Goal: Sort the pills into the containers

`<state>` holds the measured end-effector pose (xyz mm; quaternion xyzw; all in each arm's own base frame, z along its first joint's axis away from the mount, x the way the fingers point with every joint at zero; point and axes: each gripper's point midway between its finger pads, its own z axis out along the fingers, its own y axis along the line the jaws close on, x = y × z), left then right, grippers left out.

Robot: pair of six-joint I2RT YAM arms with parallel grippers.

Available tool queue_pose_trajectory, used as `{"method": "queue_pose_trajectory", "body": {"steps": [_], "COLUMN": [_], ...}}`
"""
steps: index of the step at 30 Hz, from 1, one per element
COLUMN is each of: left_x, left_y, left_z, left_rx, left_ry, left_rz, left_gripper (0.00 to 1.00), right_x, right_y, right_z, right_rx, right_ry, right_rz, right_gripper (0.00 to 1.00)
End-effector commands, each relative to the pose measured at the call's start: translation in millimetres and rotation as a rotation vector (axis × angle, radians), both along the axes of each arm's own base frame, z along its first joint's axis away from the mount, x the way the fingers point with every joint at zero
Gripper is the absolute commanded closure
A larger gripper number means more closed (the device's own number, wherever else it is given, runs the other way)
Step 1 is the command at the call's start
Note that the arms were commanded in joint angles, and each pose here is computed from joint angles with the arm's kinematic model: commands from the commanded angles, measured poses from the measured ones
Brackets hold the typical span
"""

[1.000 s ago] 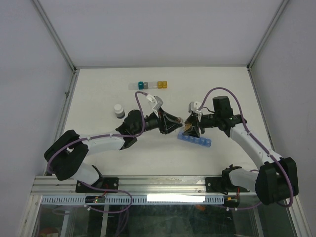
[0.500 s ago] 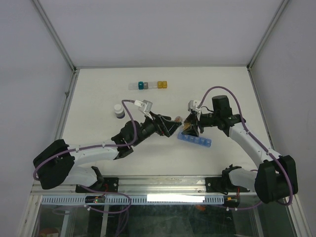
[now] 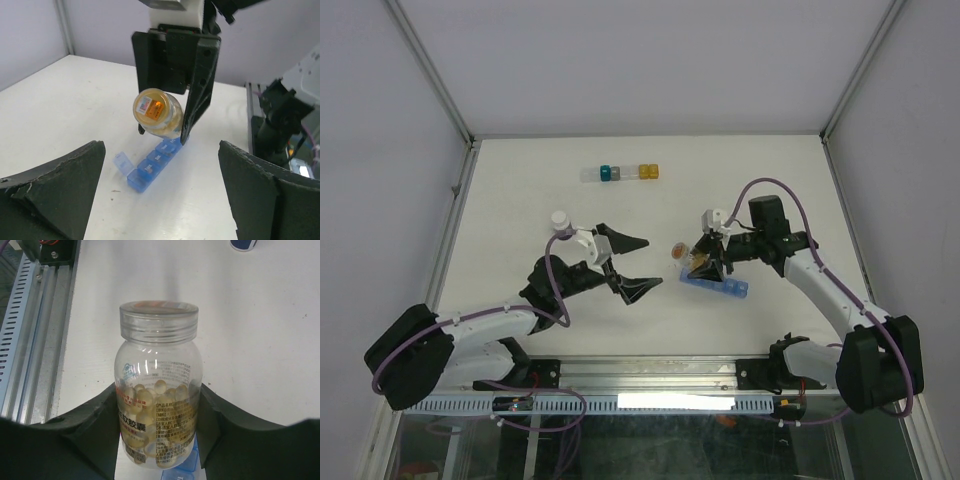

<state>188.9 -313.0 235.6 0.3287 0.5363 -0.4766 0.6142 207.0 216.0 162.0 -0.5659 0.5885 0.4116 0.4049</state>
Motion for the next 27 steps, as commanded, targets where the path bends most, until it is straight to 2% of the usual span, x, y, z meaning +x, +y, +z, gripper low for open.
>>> {"method": "queue_pose_trajectory", "body": {"steps": [1,5,14,18,23,27], "left_x": [-16,-1,27,22,16,15], "left_y": [-15,-32,-54,-58,-63,-65], "left_z": [19,14,4,2,1,1], "left_rx": [0.024,0.060,0.082,0.063,0.058,0.052], "left_ry": [-0.361,-0.389,-0.314,-0.301,-0.273,-0.258], "left_rz": [-0.152,-0.161,-0.158,-0.202,-0.258,-0.273], "left_gripper": [0.01,0.05,0.28,0.30,0.44,0.44], "right_x": [-4,-5,-3,-2,-1,-1], "right_y": [4,4,2,2,2,2], "right_z": [28,25,16,12,9,8], "right_rx": [0.067,0.068,0.042,0.036,0.030,0.027], "right_ry": [-0.115,-0.107,-0.100,-0.094,-0.084,-0.082], "right_rz": [0.070,0.078,0.080,0.079,0.079,0.078], "right_gripper": [1.00,1.00,1.00,1.00,1.00,1.00]}}
